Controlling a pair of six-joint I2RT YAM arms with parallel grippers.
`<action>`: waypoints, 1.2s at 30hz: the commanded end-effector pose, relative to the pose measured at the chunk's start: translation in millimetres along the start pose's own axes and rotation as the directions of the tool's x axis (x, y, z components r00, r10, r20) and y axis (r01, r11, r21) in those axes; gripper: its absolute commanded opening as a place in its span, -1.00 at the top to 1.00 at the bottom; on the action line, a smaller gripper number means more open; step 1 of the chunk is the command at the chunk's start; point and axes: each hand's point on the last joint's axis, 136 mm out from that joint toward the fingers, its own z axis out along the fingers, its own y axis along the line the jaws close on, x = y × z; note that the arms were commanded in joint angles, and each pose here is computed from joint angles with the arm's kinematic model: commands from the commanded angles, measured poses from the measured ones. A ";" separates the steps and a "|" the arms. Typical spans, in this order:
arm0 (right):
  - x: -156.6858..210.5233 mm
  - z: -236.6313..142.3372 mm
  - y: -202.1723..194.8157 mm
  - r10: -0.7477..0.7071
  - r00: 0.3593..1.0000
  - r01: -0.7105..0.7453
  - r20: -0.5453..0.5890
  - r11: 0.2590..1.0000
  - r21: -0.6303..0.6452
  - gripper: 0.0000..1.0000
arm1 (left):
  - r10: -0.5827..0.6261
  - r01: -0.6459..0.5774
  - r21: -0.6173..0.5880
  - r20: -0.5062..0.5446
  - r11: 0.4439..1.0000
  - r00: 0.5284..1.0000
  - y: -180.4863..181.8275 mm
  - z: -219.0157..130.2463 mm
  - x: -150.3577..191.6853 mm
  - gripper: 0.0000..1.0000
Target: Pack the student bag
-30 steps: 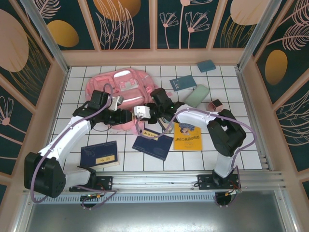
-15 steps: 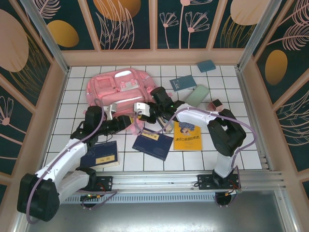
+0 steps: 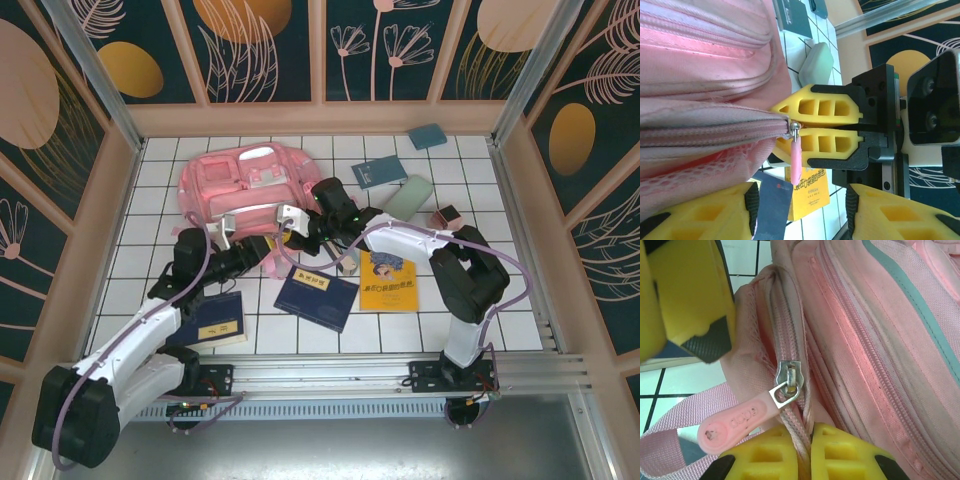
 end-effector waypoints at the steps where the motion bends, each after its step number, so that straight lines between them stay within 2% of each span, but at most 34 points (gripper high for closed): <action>1: -66.8 -24.4 -9.4 -0.064 0.982 0.056 0.177 0.997 0.052 1.00 | 0.073 -0.071 -0.049 0.027 0.996 0.997 -11.7 1.6 -10.0 0.03; 4: -66.4 -23.0 -7.9 -0.072 0.983 0.063 0.170 0.997 0.054 1.00 | 0.248 -0.229 -0.257 0.044 0.939 0.968 -6.2 -17.4 -26.8 0.05; 6: -63.8 -22.4 -7.0 -0.076 0.984 0.070 0.161 0.996 0.047 1.00 | 0.371 -0.330 -0.354 0.053 0.875 0.927 -9.7 -37.5 -39.2 0.02; 8: -63.4 -23.0 -5.9 -0.081 0.984 0.077 0.158 0.996 0.034 1.00 | 0.455 -0.402 -0.404 0.041 0.822 0.890 -14.2 -50.5 -45.4 -0.05; 11: -65.1 -26.2 -9.2 -0.079 0.983 0.077 0.165 0.997 0.022 1.00 | 0.525 -0.469 -0.455 -0.002 0.757 0.851 -12.1 -55.0 -49.6 -0.04; 14: -68.5 -33.3 -17.5 -0.056 0.980 0.055 0.192 0.998 0.008 1.00 | 0.644 -0.579 -0.477 -0.036 0.661 0.764 -17.0 -56.3 -52.4 -0.06; 17: -72.2 -41.6 -29.6 -0.026 0.976 0.026 0.218 1.000 0.001 1.00 | 0.790 -0.694 -0.452 0.039 0.560 0.612 -47.8 -68.3 -62.5 -0.18; 20: -74.7 -48.3 -35.9 -0.002 0.971 0.006 0.239 1.000 -0.017 1.00 | 0.907 -0.800 -0.451 0.052 0.395 0.418 -72.8 -77.3 -71.0 -0.33; 23: -73.8 -49.3 -34.8 -0.008 0.970 0.015 0.241 1.000 -0.028 1.00 | 0.972 -0.879 -0.432 -0.025 0.200 0.233 -82.2 -72.5 -72.4 -0.45; 28: -72.5 -48.9 -32.5 -0.015 0.970 0.024 0.242 0.999 -0.034 1.00 | 0.980 -0.890 -0.417 -0.151 -0.185 -0.133 -78.6 -68.2 -66.7 -0.45; 30: -73.0 -48.7 -31.6 -0.013 0.969 0.023 0.245 0.999 -0.038 1.00 | 0.953 -0.865 -0.406 -0.193 -0.295 -0.235 -73.0 -66.3 -63.4 -0.45; 36: -75.7 -45.3 -29.7 -0.002 0.967 0.016 0.255 0.998 -0.053 1.00 | 0.864 -0.808 -0.310 -0.236 -0.501 -0.445 -69.3 -46.6 -44.9 -0.41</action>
